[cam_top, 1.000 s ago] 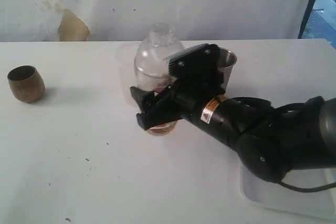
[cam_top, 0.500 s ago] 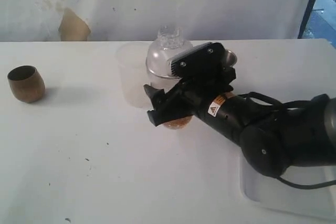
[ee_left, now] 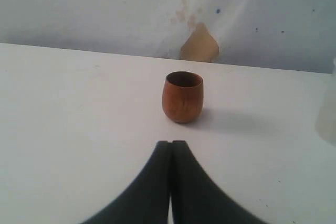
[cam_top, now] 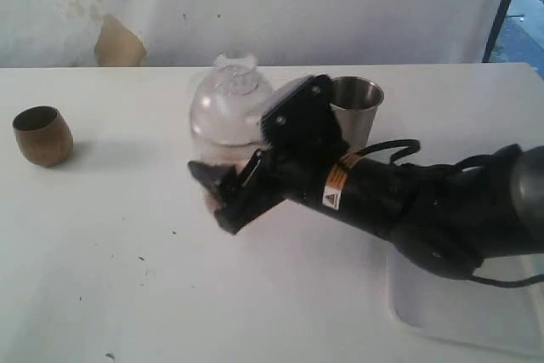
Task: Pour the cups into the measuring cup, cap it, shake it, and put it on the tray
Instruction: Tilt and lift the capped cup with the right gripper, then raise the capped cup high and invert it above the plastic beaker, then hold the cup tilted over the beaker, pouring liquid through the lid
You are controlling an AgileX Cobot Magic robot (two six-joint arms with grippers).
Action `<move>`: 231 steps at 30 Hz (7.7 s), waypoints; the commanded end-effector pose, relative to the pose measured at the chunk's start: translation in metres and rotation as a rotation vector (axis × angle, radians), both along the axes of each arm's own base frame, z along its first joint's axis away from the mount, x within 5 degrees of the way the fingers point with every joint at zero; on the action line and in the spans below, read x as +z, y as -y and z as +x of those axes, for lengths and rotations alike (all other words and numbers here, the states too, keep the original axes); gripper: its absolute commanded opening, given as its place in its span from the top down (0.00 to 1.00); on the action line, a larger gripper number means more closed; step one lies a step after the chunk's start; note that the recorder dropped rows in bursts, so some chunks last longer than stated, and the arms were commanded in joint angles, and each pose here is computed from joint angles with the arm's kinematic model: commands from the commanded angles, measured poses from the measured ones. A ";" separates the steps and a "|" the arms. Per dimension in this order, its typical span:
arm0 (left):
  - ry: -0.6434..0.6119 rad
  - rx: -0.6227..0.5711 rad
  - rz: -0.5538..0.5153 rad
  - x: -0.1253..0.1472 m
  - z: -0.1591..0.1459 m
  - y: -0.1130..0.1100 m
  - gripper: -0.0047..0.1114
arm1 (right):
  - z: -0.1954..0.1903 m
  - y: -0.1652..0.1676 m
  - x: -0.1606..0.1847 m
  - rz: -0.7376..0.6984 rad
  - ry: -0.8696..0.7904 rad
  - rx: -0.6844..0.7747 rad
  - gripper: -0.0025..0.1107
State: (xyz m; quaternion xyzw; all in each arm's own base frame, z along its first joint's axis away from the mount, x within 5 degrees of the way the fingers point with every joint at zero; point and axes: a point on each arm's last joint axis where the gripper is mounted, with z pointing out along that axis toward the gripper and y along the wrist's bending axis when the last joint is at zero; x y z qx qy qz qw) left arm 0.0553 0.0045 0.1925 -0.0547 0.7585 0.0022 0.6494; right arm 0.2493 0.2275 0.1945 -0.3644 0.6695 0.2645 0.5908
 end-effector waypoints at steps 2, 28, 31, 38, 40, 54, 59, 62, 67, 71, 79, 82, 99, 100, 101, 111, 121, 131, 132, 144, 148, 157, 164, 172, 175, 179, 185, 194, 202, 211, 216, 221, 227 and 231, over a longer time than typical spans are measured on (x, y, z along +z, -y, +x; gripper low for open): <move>0.002 -0.001 -0.004 -0.001 0.000 0.000 0.96 | 0.008 -0.023 -0.015 -0.023 0.061 0.168 0.98; 0.002 -0.001 -0.004 -0.001 0.000 0.000 0.96 | 0.027 -0.034 -0.055 -0.134 -0.106 0.141 0.64; 0.002 -0.001 -0.004 -0.001 0.000 0.000 0.96 | 0.028 -0.033 -0.056 -0.146 -0.120 0.122 0.40; 0.002 -0.001 -0.004 -0.001 0.000 0.000 0.96 | 0.029 -0.031 -0.062 -0.196 -0.123 0.111 0.26; 0.002 -0.001 -0.004 -0.001 0.000 0.000 0.96 | 0.029 -0.031 -0.065 -0.201 -0.130 0.111 0.26; 0.002 -0.001 -0.004 -0.001 0.000 0.000 0.96 | 0.031 -0.028 -0.073 -0.272 -0.129 0.085 0.16; 0.002 -0.001 -0.004 -0.001 0.000 0.000 0.96 | 0.032 -0.026 -0.075 -0.289 -0.145 0.073 0.05; 0.002 -0.001 -0.004 -0.001 0.000 0.000 0.96 | 0.032 -0.027 -0.074 -0.273 -0.135 0.078 0.05; 0.002 -0.001 -0.004 -0.001 0.000 0.000 0.96 | 0.032 -0.031 -0.066 -0.191 -0.095 0.092 0.05; 0.002 -0.001 -0.004 -0.001 0.000 0.000 0.96 | 0.034 -0.031 -0.063 -0.141 -0.094 0.064 0.05; 0.002 -0.001 -0.004 -0.001 0.000 0.000 0.96 | 0.035 -0.034 -0.067 -0.059 -0.072 0.071 0.05; 0.002 -0.001 -0.004 -0.001 0.000 0.000 0.96 | 0.035 -0.034 -0.069 -0.059 -0.075 0.073 0.05; 0.002 -0.001 -0.004 -0.001 0.000 0.000 0.96 | 0.043 -0.045 -0.074 -0.010 -0.118 0.078 0.05; 0.002 -0.001 -0.004 -0.001 0.000 0.000 0.96 | 0.043 -0.045 -0.074 -0.006 -0.115 0.079 0.05; 0.002 -0.001 -0.004 -0.001 0.000 0.000 0.96 | 0.043 -0.045 -0.073 -0.006 -0.115 0.079 0.05; 0.002 -0.001 -0.004 -0.001 0.000 0.000 0.96 | 0.043 -0.044 -0.071 -0.015 -0.133 0.068 0.95; 0.002 -0.001 -0.004 -0.001 0.000 0.000 0.96 | 0.042 -0.036 -0.008 -0.018 -0.075 0.017 0.98; 0.002 -0.001 -0.004 -0.001 0.000 0.000 0.96 | 0.041 0.020 0.101 0.046 0.145 -0.147 0.98; 0.002 -0.001 -0.004 -0.001 0.000 0.000 0.96 | 0.044 0.028 0.106 0.046 0.153 -0.175 0.98; 0.002 -0.001 -0.004 -0.001 0.000 0.000 0.96 | 0.114 0.049 0.109 -0.113 0.306 -0.296 0.98; 0.002 -0.001 -0.004 -0.001 0.000 0.000 0.96 | 0.138 0.045 0.108 -0.134 0.375 -0.303 0.98; 0.002 -0.001 -0.004 -0.001 0.000 0.000 0.96 | 0.184 0.049 0.086 -0.193 0.428 -0.315 0.98; 0.002 -0.001 -0.004 -0.001 0.000 0.000 0.96 | 0.194 0.044 0.062 -0.347 0.508 -0.275 0.98; 0.002 -0.001 -0.004 -0.001 0.000 0.000 0.96 | 0.200 0.042 0.061 -0.434 0.590 -0.265 0.98; 0.002 -0.001 -0.004 -0.001 0.000 0.000 0.96 | 0.203 0.042 0.069 -0.450 0.607 -0.275 0.98; 0.002 -0.001 -0.004 -0.001 0.000 0.000 0.96 | 0.207 0.042 0.078 -0.521 0.666 -0.276 0.98; 0.002 -0.001 -0.004 -0.001 0.000 0.000 0.96 | 0.218 0.042 0.071 -0.667 0.694 -0.263 0.98; 0.002 -0.001 -0.004 -0.001 0.000 0.000 0.96 | 0.228 0.038 0.055 -0.799 0.777 -0.223 0.98; 0.002 -0.001 -0.004 -0.001 0.000 0.000 0.96 | 0.231 0.037 0.042 -0.922 0.859 -0.177 0.98; 0.002 -0.001 -0.004 -0.001 0.000 0.000 0.96 | 0.231 0.037 0.042 -1.008 0.932 -0.150 0.98; 0.002 -0.001 -0.004 -0.001 0.000 0.000 0.96 | 0.231 0.037 0.042 -1.062 0.978 -0.133 0.98; 0.002 -0.001 -0.004 -0.001 0.000 0.000 0.96 | 0.231 0.036 0.042 -1.124 1.035 -0.111 0.98; 0.002 -0.001 -0.004 -0.001 0.000 0.000 0.96 | 0.226 0.025 0.043 -1.170 1.108 -0.078 0.98; 0.002 -0.001 -0.004 -0.001 0.000 0.000 0.96 | 0.226 0.023 0.043 -1.195 1.134 -0.067 0.98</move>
